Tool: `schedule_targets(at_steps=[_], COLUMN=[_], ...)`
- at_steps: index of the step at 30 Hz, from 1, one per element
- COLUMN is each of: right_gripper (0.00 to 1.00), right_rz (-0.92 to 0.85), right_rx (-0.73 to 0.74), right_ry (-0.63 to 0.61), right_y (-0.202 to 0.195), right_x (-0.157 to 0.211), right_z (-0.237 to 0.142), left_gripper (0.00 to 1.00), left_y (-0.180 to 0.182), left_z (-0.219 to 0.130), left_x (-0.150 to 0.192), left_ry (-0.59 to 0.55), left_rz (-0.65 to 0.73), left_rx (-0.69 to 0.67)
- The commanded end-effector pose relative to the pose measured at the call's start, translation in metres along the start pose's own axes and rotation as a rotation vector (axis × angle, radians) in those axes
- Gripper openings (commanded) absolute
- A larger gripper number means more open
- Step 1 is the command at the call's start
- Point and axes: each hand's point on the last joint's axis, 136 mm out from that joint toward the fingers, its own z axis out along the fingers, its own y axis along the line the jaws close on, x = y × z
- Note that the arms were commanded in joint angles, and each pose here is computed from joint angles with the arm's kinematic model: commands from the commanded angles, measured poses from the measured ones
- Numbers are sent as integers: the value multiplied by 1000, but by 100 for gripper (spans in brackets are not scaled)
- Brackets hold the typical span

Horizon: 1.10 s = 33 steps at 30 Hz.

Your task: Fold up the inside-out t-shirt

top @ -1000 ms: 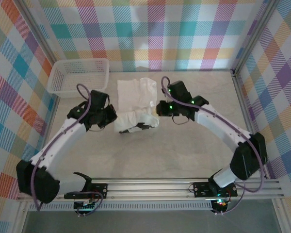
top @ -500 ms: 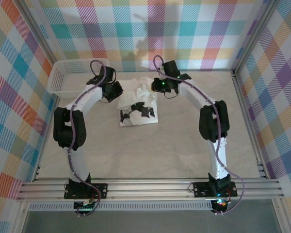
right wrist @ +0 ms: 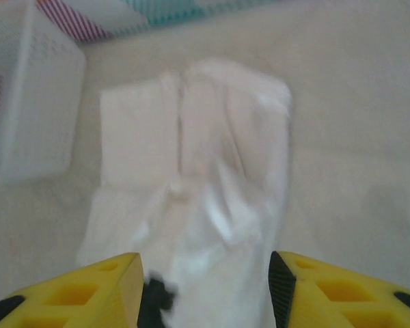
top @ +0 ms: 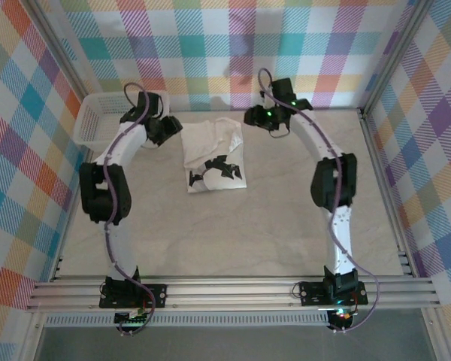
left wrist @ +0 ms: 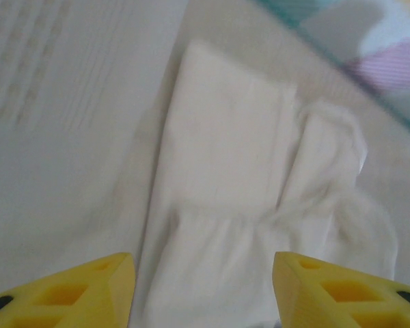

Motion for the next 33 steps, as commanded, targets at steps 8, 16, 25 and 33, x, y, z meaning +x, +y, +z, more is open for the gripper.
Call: schedule_targets(at_steps=[8, 16, 25, 33], right_gripper=[52, 51, 42, 13], right_rz=[133, 171, 168, 178], right_rx=[-38, -54, -10, -6], right_ry=[235, 289, 249, 249], right_y=[-5, -3, -11, -12], right_x=[180, 203, 186, 186], right_z=[2, 42, 61, 64], left_gripper=[56, 55, 43, 16], left_y=[29, 24, 26, 41], left_z=[-28, -3, 25, 33], left_x=[166, 204, 186, 191], left_ry=[253, 312, 256, 264], left_rz=[-11, -12, -5, 2], left_rx=[89, 96, 46, -15])
